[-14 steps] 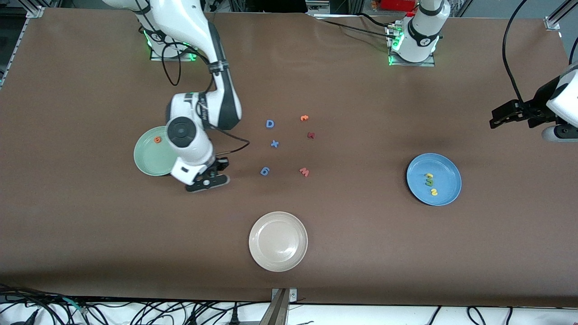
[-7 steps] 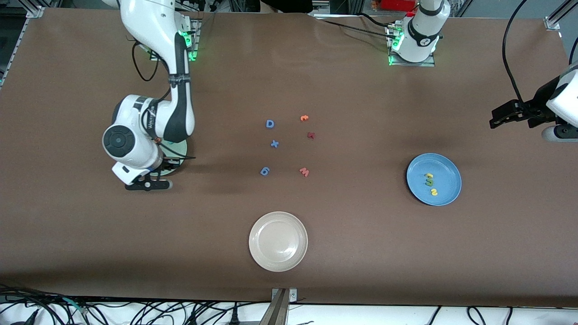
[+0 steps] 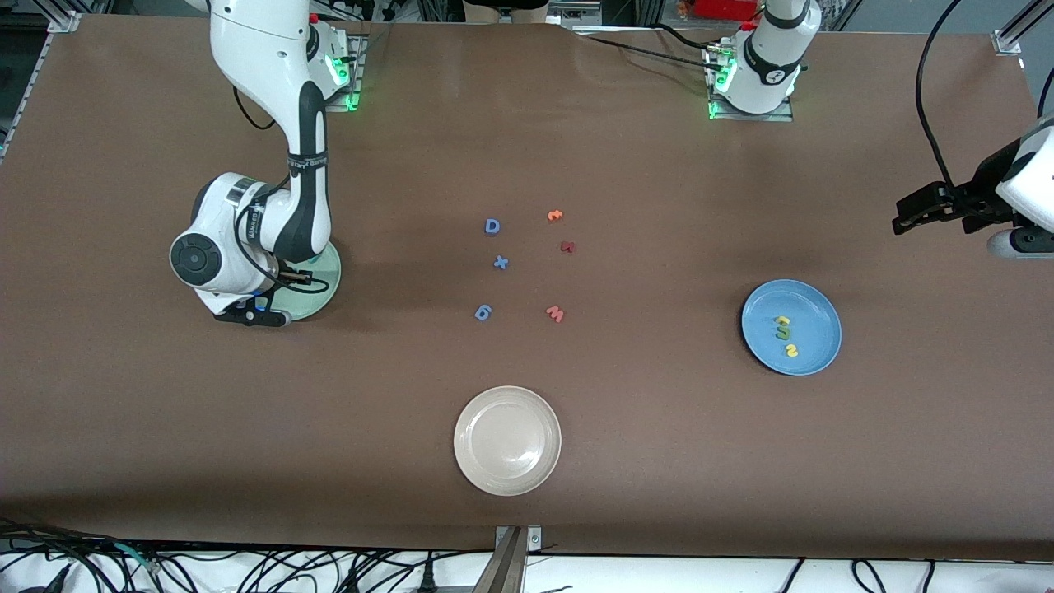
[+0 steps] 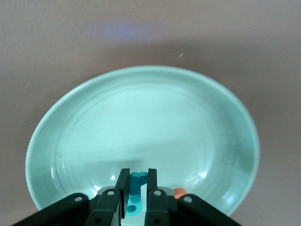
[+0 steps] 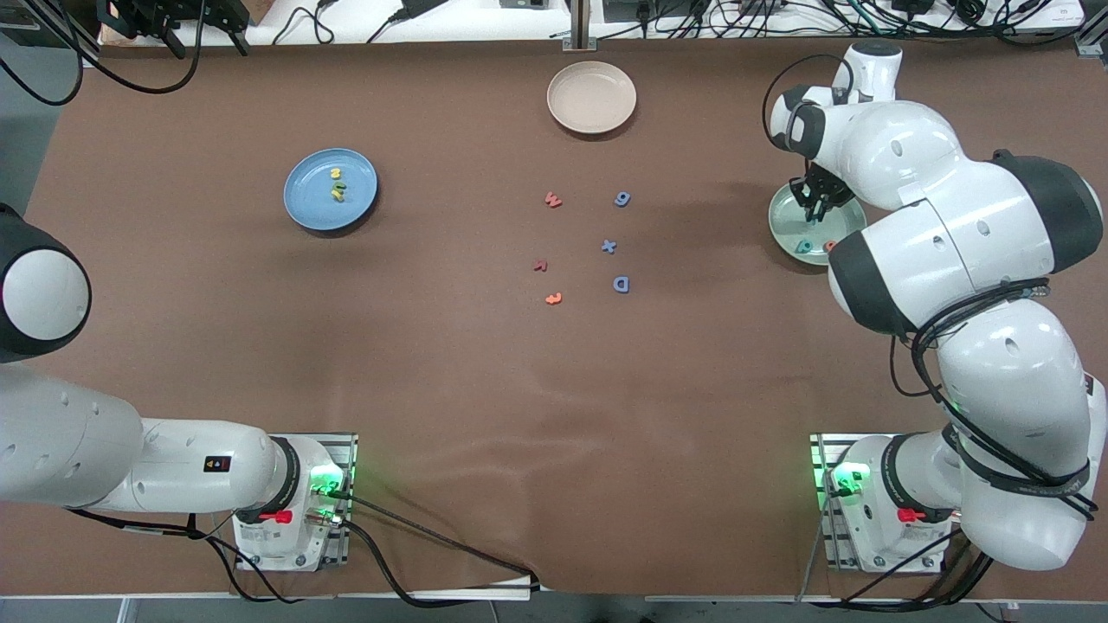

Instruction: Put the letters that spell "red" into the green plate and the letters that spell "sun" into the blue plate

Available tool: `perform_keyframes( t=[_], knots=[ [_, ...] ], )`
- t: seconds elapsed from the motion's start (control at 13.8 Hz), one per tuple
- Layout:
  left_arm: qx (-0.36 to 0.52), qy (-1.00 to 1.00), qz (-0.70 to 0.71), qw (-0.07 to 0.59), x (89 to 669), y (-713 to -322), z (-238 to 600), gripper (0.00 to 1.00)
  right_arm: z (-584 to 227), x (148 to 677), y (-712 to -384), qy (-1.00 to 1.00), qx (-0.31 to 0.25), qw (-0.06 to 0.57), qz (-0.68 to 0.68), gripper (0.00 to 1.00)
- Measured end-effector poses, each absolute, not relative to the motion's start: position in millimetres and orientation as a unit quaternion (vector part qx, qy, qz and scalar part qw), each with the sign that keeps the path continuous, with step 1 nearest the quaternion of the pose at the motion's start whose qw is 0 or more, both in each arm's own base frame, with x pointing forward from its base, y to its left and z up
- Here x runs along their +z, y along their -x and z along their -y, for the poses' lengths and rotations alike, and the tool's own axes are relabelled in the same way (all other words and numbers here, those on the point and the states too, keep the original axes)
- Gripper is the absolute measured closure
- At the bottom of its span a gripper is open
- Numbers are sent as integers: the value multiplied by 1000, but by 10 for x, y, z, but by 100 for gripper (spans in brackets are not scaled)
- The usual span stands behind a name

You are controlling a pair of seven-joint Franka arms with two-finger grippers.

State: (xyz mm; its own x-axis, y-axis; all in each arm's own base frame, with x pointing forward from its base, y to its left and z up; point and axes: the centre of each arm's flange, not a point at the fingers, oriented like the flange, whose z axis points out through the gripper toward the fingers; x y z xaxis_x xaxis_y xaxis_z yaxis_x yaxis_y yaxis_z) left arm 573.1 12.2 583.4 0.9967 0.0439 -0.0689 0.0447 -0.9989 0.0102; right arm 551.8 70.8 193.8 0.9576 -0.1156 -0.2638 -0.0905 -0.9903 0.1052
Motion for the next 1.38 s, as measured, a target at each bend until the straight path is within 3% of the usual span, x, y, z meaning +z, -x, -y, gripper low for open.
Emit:
perform_keyframes(
  t=[0.65, 0.72, 1.01, 1.23, 1.38],
  knots=[
    [-34, -999, -22, 6, 5834, -5731, -121, 0, -667, 1808, -5506, -988, -134, 58, 57, 82],
    [-34, -999, -22, 6, 5834, -5731, -121, 0, -652, 1807, -5508, -988, -134, 58, 58, 78],
    [-34, -999, -22, 6, 5834, -5731, -120, 0, -621, 1869, -5562, -989, -124, 60, 60, 37],
    [-34, -999, -22, 6, 5834, -5731, -120, 0, -549, 2311, -5814, -990, -112, 50, 69, 5],
    [-34, -999, -22, 6, 5834, -5731, -118, 0, -524, 2777, -6006, -990, -114, 35, 73, 1]
  ],
)
